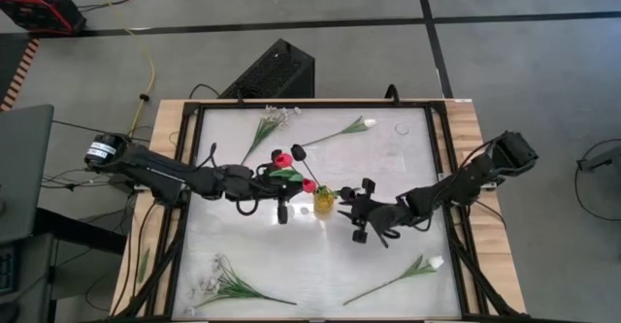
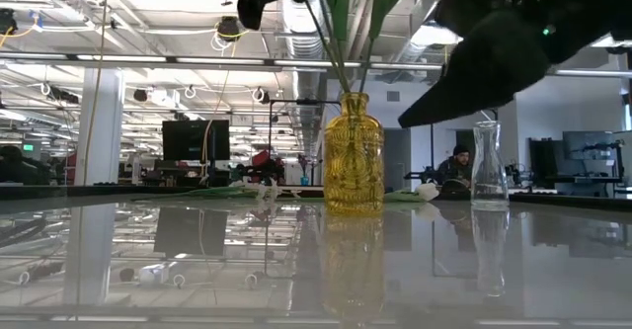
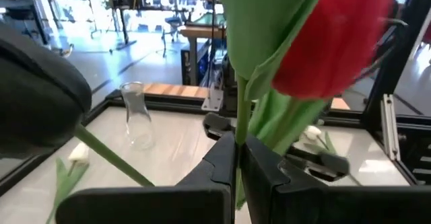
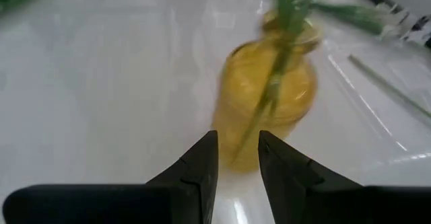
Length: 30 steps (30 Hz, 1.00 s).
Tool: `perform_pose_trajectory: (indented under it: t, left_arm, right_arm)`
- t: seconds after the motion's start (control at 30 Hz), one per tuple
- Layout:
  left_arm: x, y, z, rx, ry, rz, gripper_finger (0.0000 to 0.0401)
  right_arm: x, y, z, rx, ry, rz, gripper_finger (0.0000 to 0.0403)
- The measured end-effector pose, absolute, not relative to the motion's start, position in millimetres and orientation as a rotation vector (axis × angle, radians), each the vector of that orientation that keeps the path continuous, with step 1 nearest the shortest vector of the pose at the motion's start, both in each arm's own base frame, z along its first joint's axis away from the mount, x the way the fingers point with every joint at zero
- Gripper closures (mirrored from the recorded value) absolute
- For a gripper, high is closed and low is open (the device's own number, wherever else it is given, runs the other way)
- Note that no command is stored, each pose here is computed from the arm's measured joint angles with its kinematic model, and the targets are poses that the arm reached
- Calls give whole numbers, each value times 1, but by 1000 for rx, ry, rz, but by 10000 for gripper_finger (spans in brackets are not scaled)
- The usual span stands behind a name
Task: Sort flowers into vase by color
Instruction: Put the red tulip into the yellow vase
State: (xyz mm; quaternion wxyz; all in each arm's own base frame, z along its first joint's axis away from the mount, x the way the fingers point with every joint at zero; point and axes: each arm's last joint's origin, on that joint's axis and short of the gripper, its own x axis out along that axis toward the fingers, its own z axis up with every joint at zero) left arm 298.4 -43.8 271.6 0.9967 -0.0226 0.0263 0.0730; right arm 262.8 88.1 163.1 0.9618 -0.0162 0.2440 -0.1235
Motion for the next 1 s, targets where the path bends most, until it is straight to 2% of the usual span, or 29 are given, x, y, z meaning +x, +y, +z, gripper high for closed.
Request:
perform_pose_trajectory:
  t: [0.17, 0.4, 1.0]
  left_arm:
    - [299, -44, 271, -70, 86, 158, 401]
    - [299, -40, 269, -113, 100, 187, 401]
    - [299, -36, 263, -191, 153, 188, 401]
  right_arm:
    - [261, 75, 157, -4, 420, -227, 271]
    - [264, 70, 156, 51, 446, -107, 271]
    - [268, 64, 160, 39, 397, -131, 271]
